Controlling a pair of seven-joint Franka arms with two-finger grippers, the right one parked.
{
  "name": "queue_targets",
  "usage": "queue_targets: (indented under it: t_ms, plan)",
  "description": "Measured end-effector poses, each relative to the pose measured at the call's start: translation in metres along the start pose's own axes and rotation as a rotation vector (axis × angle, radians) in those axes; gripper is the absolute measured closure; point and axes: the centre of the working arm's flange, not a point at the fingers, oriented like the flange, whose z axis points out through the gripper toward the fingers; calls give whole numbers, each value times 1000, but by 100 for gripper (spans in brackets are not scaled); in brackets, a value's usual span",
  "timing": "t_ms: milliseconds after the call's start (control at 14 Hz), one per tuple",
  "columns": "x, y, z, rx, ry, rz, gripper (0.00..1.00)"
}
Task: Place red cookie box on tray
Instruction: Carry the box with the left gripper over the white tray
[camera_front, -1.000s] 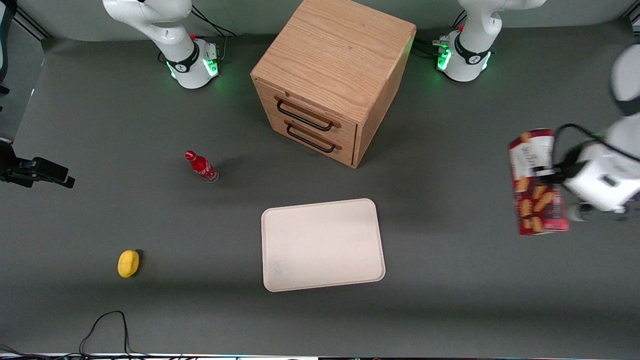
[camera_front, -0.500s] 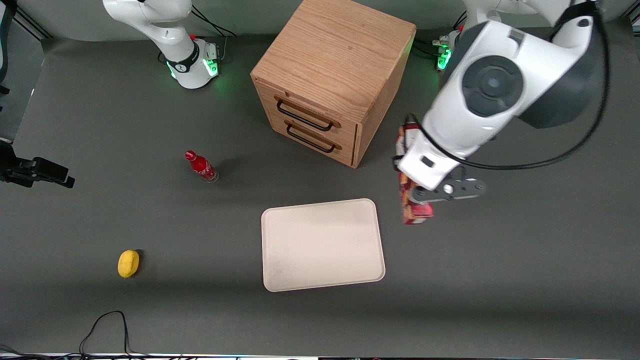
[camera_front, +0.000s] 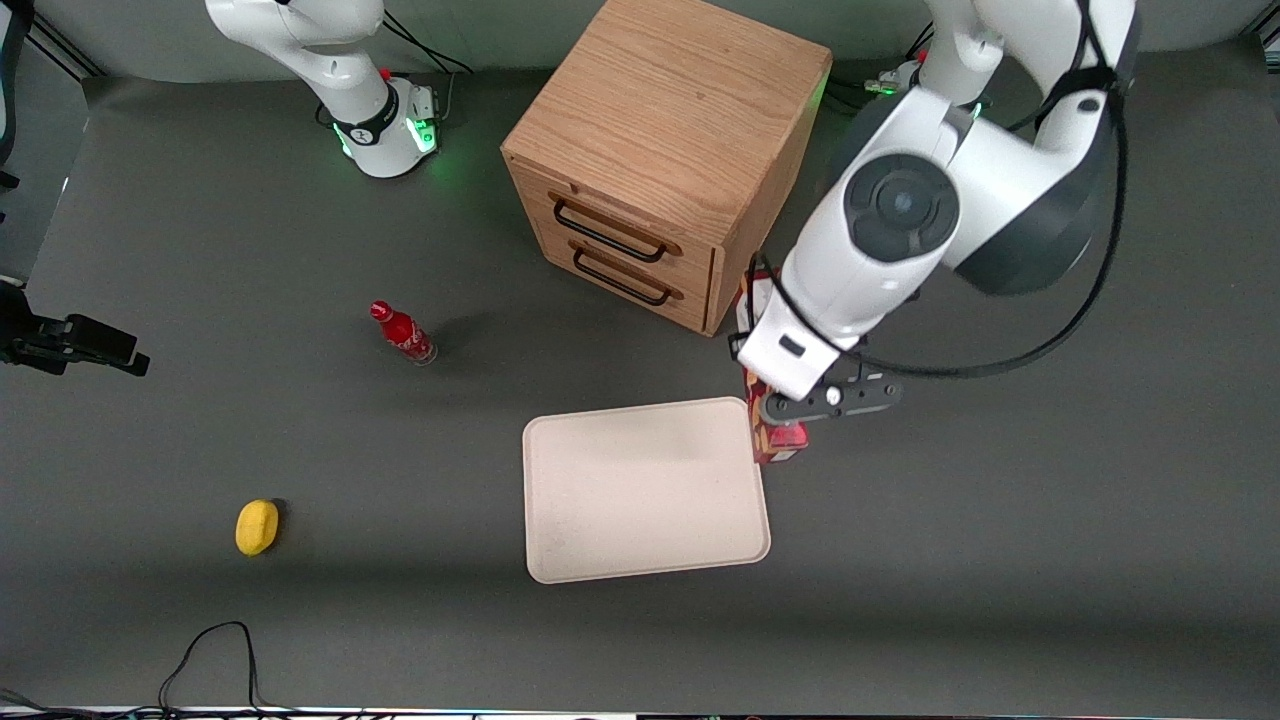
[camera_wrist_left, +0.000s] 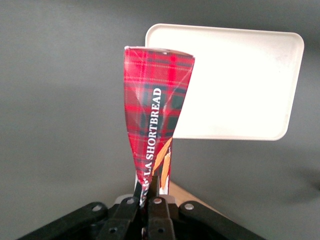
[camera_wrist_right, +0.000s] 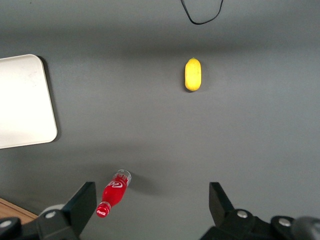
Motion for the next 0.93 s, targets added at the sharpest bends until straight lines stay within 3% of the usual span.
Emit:
queue_targets:
  t_ms: [357, 786, 929]
  plan:
    - [37, 6, 90, 4, -14, -17, 97]
    - [66, 9, 186, 34, 47, -48, 97]
    - [67, 9, 212, 56, 41, -47, 97]
